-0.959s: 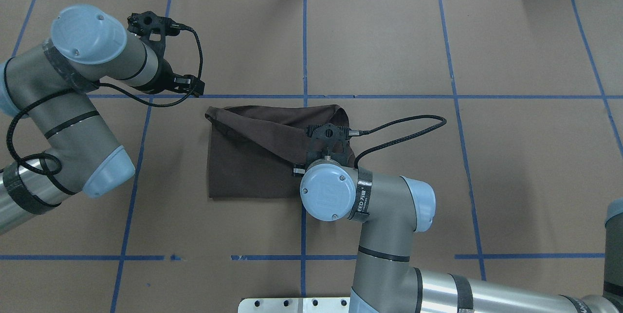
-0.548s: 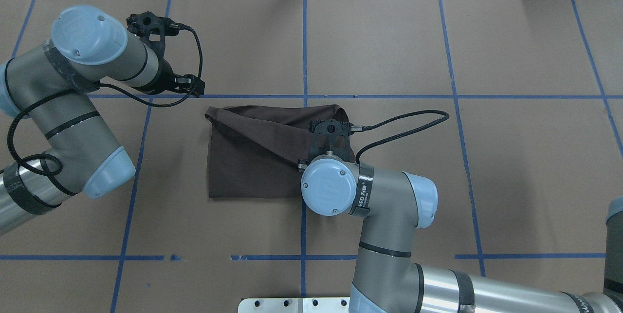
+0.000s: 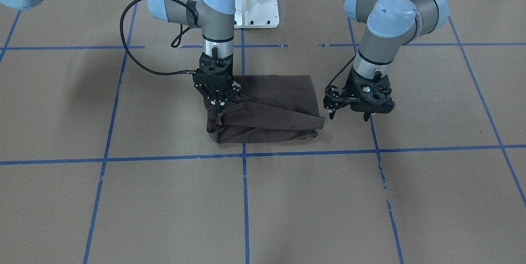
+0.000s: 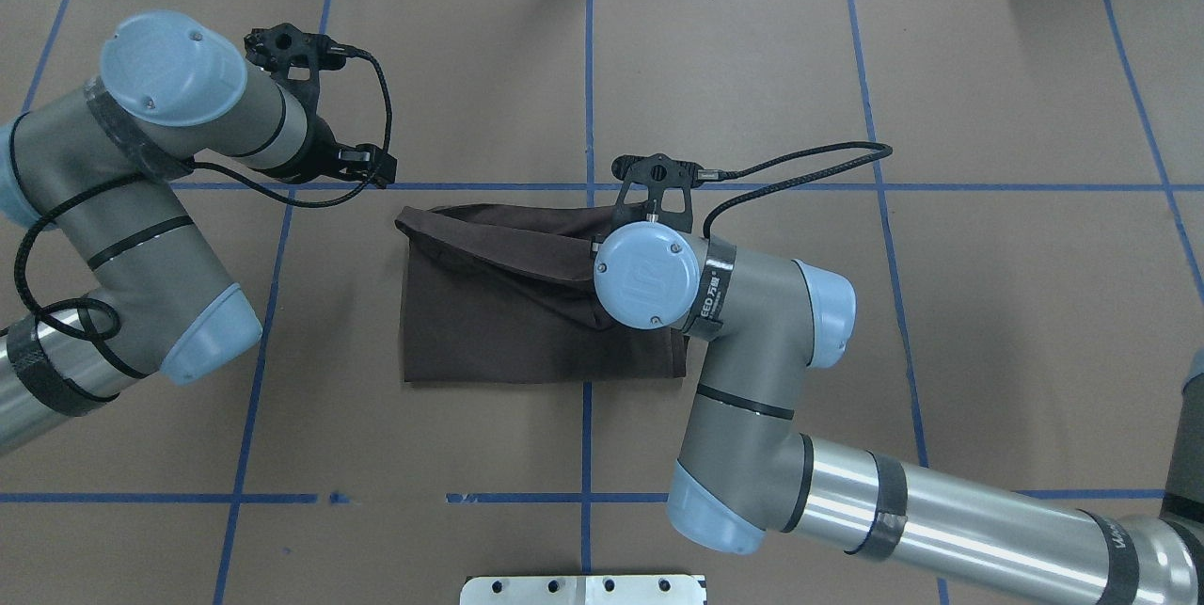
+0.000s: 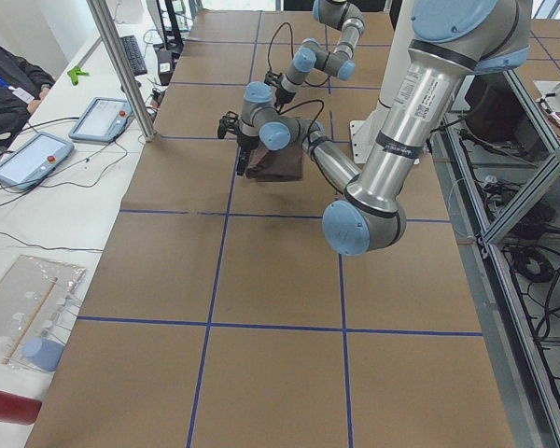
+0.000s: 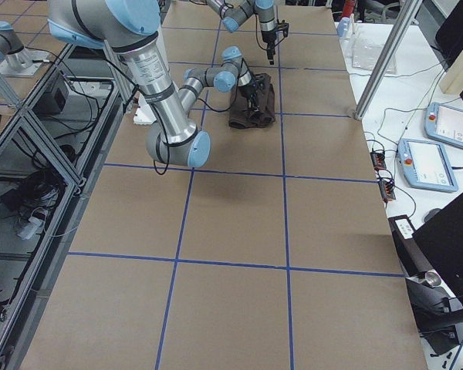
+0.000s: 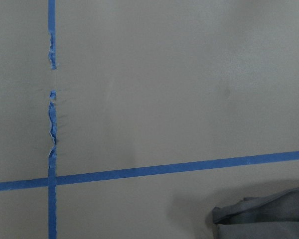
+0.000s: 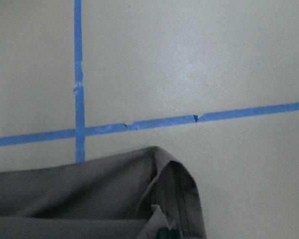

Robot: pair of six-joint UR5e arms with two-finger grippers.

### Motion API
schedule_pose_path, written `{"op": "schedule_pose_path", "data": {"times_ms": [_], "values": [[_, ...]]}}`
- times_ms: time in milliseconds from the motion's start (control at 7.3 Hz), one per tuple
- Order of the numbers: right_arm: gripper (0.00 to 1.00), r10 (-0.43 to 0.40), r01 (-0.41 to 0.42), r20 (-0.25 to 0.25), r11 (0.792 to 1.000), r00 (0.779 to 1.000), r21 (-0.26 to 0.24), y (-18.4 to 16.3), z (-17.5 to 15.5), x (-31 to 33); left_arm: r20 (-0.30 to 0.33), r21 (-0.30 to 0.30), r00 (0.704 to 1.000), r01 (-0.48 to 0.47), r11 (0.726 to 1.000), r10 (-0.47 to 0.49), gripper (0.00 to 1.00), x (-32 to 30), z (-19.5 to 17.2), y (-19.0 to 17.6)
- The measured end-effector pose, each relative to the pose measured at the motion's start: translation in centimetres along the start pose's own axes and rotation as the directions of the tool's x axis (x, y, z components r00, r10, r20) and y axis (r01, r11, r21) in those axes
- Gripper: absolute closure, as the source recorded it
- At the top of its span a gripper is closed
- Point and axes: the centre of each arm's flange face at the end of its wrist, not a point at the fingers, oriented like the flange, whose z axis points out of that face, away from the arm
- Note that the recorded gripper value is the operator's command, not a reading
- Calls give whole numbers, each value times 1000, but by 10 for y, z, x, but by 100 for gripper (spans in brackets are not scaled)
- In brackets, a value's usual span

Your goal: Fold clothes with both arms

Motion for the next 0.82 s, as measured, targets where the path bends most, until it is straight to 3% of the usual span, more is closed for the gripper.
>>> {"op": "schedule_pose_path", "data": {"times_ms": [548, 685, 822], "values": [[100, 18, -15, -80, 999, 997, 37, -50, 55, -6, -2, 1, 1000, -2, 1000, 2, 0, 2, 0, 1], [39, 15, -12, -94, 999, 995, 40, -54, 62, -2, -2, 1, 1000, -2, 1000, 2, 0, 2, -1, 1], [0, 5, -1, -105, 999, 994, 39, -56, 68, 1, -3, 2, 1000, -2, 1000, 2, 0, 2, -1, 1]]}}
